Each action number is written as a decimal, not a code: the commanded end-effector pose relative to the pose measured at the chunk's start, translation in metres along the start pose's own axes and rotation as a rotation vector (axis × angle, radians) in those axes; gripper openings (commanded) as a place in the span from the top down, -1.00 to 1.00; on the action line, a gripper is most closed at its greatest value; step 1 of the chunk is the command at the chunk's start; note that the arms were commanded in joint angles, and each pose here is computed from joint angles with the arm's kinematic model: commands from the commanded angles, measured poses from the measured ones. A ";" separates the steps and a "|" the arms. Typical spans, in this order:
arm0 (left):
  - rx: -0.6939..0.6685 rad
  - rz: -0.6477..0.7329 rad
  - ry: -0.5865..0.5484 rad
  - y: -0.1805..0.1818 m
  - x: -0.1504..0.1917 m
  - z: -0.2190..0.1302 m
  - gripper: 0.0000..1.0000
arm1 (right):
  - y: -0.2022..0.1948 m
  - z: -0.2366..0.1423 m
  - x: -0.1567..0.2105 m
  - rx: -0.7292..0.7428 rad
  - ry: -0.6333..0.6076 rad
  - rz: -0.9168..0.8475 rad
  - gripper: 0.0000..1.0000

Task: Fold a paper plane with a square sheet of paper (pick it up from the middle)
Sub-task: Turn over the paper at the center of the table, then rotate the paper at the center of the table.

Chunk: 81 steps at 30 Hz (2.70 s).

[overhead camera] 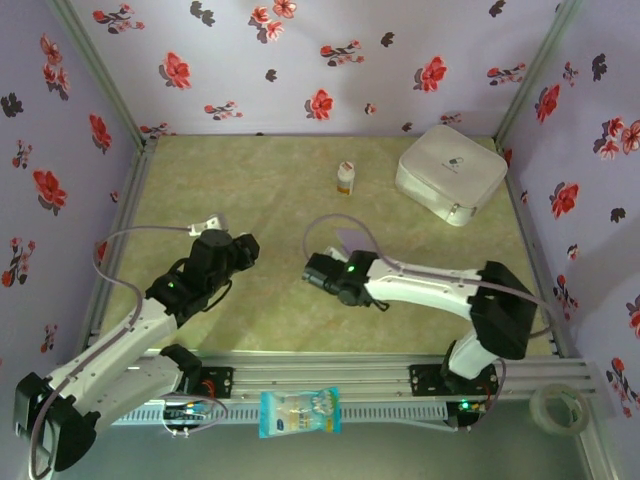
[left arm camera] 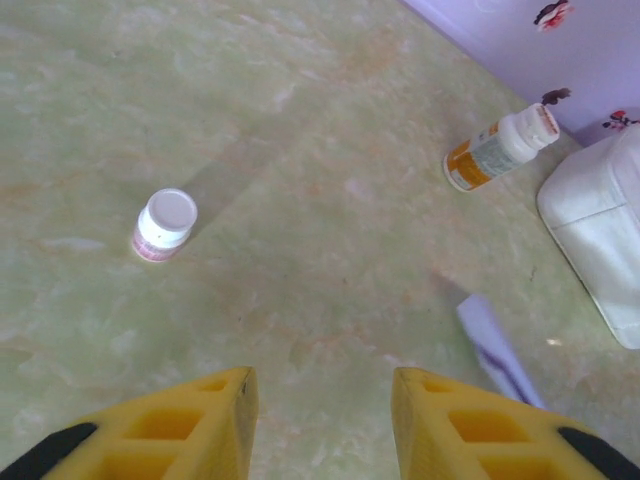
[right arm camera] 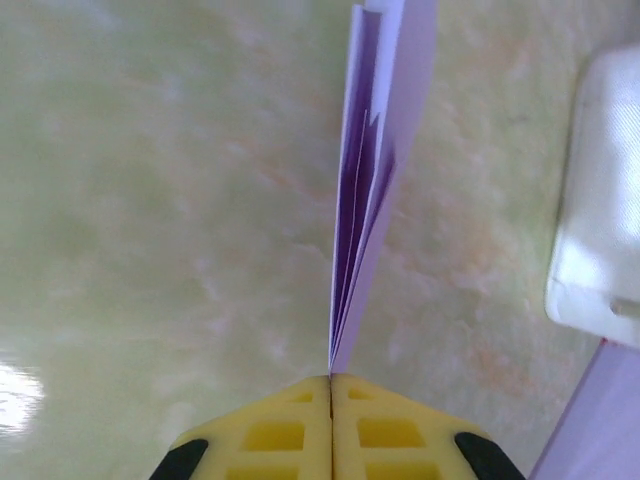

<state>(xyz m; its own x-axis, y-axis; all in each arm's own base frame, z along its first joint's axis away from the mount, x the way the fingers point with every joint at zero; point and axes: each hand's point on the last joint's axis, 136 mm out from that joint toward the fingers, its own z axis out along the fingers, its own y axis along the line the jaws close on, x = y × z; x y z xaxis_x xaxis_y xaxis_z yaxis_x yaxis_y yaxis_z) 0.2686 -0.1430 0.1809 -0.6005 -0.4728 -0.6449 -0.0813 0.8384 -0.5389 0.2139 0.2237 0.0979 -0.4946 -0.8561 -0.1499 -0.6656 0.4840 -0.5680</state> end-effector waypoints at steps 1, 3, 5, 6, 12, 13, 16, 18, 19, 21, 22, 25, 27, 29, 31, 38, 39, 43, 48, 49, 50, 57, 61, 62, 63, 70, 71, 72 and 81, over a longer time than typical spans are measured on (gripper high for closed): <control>-0.041 -0.024 -0.025 0.013 -0.003 -0.001 0.19 | 0.029 -0.004 -0.014 -0.057 -0.017 -0.072 0.81; -0.042 -0.029 -0.023 0.014 -0.001 -0.002 0.17 | 0.046 -0.003 -0.020 -0.121 -0.019 -0.065 0.77; -0.041 -0.027 -0.024 0.014 -0.002 -0.002 0.16 | 0.056 -0.003 -0.024 -0.165 -0.028 -0.037 0.73; -0.039 -0.024 -0.022 0.014 -0.001 -0.003 0.15 | 0.060 -0.005 -0.027 -0.190 -0.039 -0.014 0.69; -0.032 0.010 0.022 0.010 0.004 0.004 0.12 | 0.078 -0.038 -0.050 -0.517 -0.170 0.195 0.29; -0.028 0.016 0.035 0.007 0.006 0.005 0.11 | 0.074 -0.041 -0.054 -0.573 -0.194 0.258 0.27; -0.010 0.029 0.077 0.000 0.011 0.013 0.12 | 0.054 -0.041 -0.061 -0.724 -0.254 0.487 0.25; 0.011 0.033 0.106 -0.007 0.014 0.017 0.14 | 0.039 -0.031 -0.061 -0.804 -0.263 0.661 0.22; 0.019 0.038 0.122 -0.010 0.017 0.021 0.16 | 0.031 -0.024 -0.061 -0.843 -0.258 0.742 0.24; 0.045 0.039 0.156 -0.017 0.022 0.026 0.20 | 0.024 -0.008 -0.059 -0.935 -0.224 0.876 0.33; 0.060 0.038 0.175 -0.022 0.025 0.029 0.22 | 0.022 -0.001 -0.059 -0.978 -0.199 0.934 0.39; 0.090 0.034 0.232 -0.030 0.036 0.038 0.29 | 0.022 0.019 -0.058 -1.041 -0.139 1.017 0.52; 0.100 0.030 0.260 -0.032 0.042 0.042 0.31 | 0.025 0.030 -0.058 -1.043 -0.116 1.044 0.53; 0.111 0.025 0.279 -0.034 0.046 0.047 0.33 | 0.029 0.039 -0.060 -1.052 -0.097 1.065 0.54; 0.118 0.023 0.294 -0.036 0.049 0.050 0.33 | 0.034 0.044 -0.062 -1.071 -0.073 1.084 0.54; 0.139 0.015 0.327 -0.043 0.055 0.057 0.33 | 0.050 0.061 -0.060 -1.102 -0.012 1.122 0.56; 0.140 0.011 0.327 -0.043 0.055 0.058 0.33 | 0.052 0.063 -0.059 -1.100 -0.002 1.127 0.56; 0.148 0.004 0.328 -0.045 0.055 0.059 0.33 | 0.059 0.074 -0.051 -1.085 0.056 1.155 0.57; 0.157 -0.001 0.358 -0.048 0.060 0.062 0.33 | 0.069 0.086 -0.039 -1.061 0.126 1.203 0.64; 0.162 -0.004 0.370 -0.050 0.062 0.063 0.34 | 0.071 0.086 -0.039 -1.070 0.129 1.225 0.66; 0.168 -0.004 0.379 -0.051 0.064 0.064 0.34 | 0.071 0.086 -0.039 -1.077 0.126 1.247 0.67; 0.230 -0.046 0.447 -0.068 0.077 0.080 0.49 | 0.081 0.088 -0.034 -1.041 0.169 1.371 0.72; 0.254 -0.060 0.513 -0.081 0.094 0.094 0.61 | 0.085 0.085 -0.037 -1.001 0.164 1.413 0.72; 0.249 -0.062 0.531 -0.083 0.098 0.098 0.64 | 0.086 0.084 -0.039 -1.000 0.156 1.439 0.72; 0.244 -0.063 0.547 -0.085 0.103 0.103 0.67 | 0.085 0.083 -0.041 -1.002 0.144 1.462 0.72; 0.182 -0.106 0.655 -0.085 0.141 0.139 0.79 | 0.090 0.088 -0.037 -0.996 0.153 1.539 0.72; 0.176 -0.109 0.667 -0.084 0.146 0.143 0.79 | 0.090 0.087 -0.037 -1.002 0.145 1.539 0.71; 0.178 -0.110 0.674 -0.085 0.149 0.147 0.79 | 0.090 0.087 -0.038 -1.008 0.137 1.542 0.70; 0.107 -0.111 0.724 -0.058 0.179 0.162 0.89 | 0.058 0.064 -0.047 -0.974 -0.008 1.435 0.50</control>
<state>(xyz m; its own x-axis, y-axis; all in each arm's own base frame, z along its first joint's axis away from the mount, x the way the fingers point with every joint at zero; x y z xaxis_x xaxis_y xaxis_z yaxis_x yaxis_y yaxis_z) 0.2989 -0.3196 0.0195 -0.9682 -0.2272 -0.1046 -0.1028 0.7427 -0.6617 0.2376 0.3017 0.0242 -0.9448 0.3275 -0.0118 0.2127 0.6401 0.7383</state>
